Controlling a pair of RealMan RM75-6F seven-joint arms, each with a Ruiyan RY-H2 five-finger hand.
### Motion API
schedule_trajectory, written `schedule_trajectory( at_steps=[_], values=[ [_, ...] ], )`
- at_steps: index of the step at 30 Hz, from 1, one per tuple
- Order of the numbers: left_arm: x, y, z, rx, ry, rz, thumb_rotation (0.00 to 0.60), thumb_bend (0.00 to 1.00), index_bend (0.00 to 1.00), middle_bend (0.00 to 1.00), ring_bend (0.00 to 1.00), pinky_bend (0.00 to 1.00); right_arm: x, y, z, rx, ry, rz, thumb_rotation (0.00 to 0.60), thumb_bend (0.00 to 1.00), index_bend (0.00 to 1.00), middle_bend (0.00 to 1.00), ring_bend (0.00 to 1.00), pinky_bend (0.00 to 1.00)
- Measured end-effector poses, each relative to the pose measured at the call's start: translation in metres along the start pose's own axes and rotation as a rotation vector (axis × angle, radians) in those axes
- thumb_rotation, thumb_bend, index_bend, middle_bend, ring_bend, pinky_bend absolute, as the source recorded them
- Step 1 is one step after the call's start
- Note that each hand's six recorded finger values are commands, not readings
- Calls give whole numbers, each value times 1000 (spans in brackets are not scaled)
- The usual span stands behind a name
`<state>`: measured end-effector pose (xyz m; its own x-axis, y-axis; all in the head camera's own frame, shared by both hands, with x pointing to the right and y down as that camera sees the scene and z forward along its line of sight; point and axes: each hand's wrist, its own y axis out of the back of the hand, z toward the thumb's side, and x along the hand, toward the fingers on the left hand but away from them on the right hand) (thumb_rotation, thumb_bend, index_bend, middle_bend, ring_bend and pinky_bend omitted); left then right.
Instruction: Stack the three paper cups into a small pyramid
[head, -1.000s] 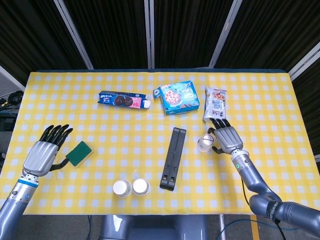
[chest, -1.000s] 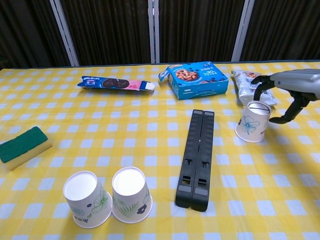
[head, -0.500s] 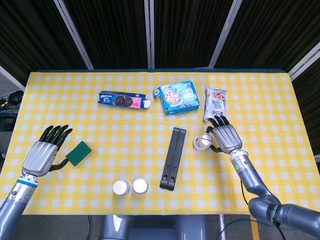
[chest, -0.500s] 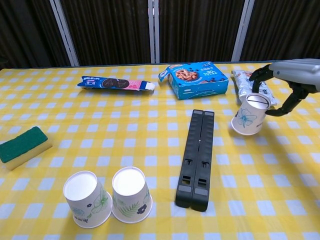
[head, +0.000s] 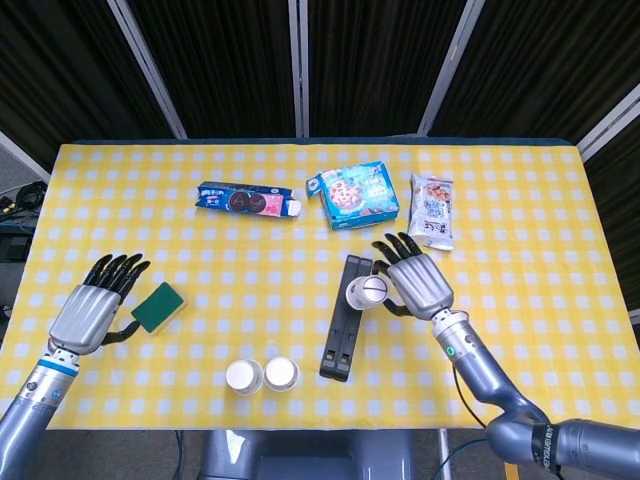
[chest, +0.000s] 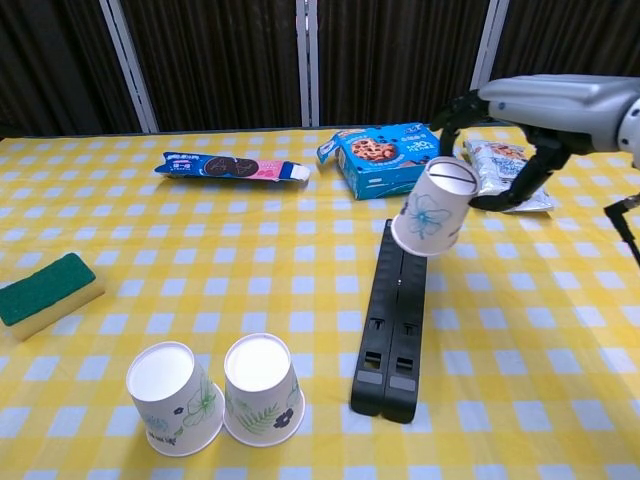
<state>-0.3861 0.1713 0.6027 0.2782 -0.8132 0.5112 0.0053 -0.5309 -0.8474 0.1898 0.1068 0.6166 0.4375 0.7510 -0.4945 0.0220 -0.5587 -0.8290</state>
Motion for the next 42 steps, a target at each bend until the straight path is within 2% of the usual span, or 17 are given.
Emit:
schedule_trajectory(
  at_steps=[5, 11, 14, 24, 34, 42],
  values=[
    [0, -1, -1, -11, -7, -13, 600, 275, 35, 0, 0, 0, -11, 7, 54, -11, 122, -7, 600, 227, 484, 132, 0, 53],
    [1, 1, -5, -26, -1, -13, 600, 276, 41, 0, 0, 0, -3, 0, 103, -69, 239, 87, 600, 226, 484, 131, 0, 51],
    [2, 1, -7, -30, 2, -14, 600, 276, 41, 0, 0, 0, 5, -5, 117, -71, 282, 125, 600, 226, 484, 131, 0, 50],
    [2, 2, -8, -32, 1, -14, 600, 276, 41, 0, 0, 0, 13, -9, 137, -84, 339, 166, 600, 226, 490, 131, 0, 50],
    [2, 1, -7, -29, 3, -17, 600, 276, 41, 0, 0, 0, 17, -5, 151, -104, 370, 150, 600, 226, 491, 131, 0, 54],
    [3, 1, -9, -28, 6, -20, 600, 276, 42, 0, 0, 0, 16, -13, 164, -135, 386, 146, 600, 225, 493, 131, 0, 55]
  ],
)
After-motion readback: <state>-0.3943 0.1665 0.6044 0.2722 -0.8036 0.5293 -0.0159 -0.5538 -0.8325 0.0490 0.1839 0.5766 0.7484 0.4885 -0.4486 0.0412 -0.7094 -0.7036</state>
